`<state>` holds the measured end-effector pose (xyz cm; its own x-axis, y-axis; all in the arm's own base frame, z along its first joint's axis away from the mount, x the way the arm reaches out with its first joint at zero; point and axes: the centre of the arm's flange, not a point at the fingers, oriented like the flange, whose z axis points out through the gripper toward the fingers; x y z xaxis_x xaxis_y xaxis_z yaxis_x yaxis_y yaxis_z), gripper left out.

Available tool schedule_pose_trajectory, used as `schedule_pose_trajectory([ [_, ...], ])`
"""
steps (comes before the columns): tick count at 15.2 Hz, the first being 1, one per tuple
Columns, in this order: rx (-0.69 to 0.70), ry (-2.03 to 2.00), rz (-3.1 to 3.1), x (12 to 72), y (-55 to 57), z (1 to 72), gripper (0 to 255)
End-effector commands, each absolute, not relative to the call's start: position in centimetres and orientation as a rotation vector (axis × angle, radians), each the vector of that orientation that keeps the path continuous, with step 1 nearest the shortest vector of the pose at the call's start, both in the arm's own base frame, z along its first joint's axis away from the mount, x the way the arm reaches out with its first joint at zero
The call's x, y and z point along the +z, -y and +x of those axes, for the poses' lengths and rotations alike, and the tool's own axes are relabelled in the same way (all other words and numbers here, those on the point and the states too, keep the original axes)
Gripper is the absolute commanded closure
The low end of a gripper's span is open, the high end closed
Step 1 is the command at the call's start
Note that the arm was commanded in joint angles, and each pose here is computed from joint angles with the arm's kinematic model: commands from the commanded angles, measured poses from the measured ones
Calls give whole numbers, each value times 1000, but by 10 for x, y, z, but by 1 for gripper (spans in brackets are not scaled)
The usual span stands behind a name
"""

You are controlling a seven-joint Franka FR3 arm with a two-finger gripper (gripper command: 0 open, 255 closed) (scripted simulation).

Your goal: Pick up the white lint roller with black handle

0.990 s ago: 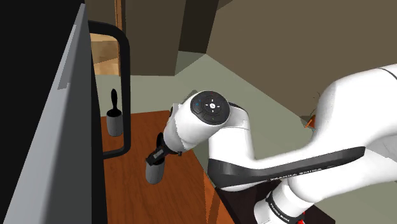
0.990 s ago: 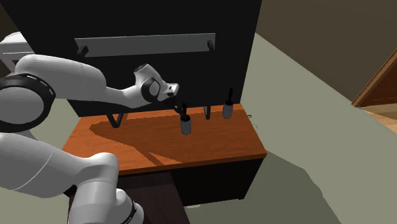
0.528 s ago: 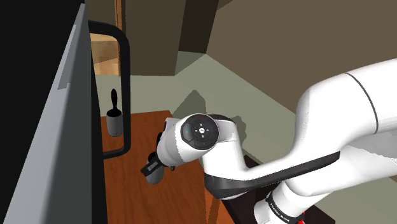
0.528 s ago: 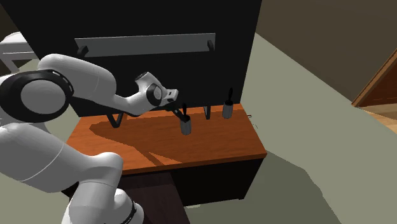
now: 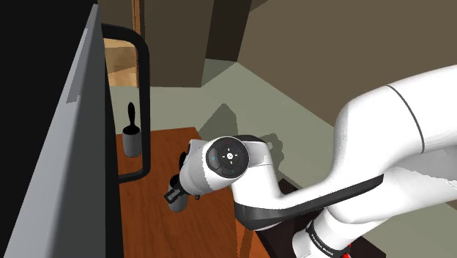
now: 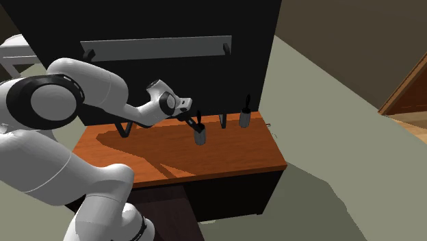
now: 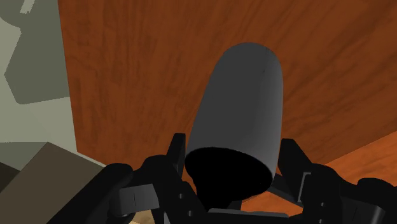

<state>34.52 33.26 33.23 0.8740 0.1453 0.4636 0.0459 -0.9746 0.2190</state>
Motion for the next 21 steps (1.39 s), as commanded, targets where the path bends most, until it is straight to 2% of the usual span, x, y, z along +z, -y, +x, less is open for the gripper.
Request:
schedule_pose_trajectory([
  [1, 723, -149, 2845, 331, -333, 345, 255],
  [5, 723, -148, 2845, 331, -332, 344, 255],
  [21, 723, -148, 2845, 411, -332, 344, 255],
])
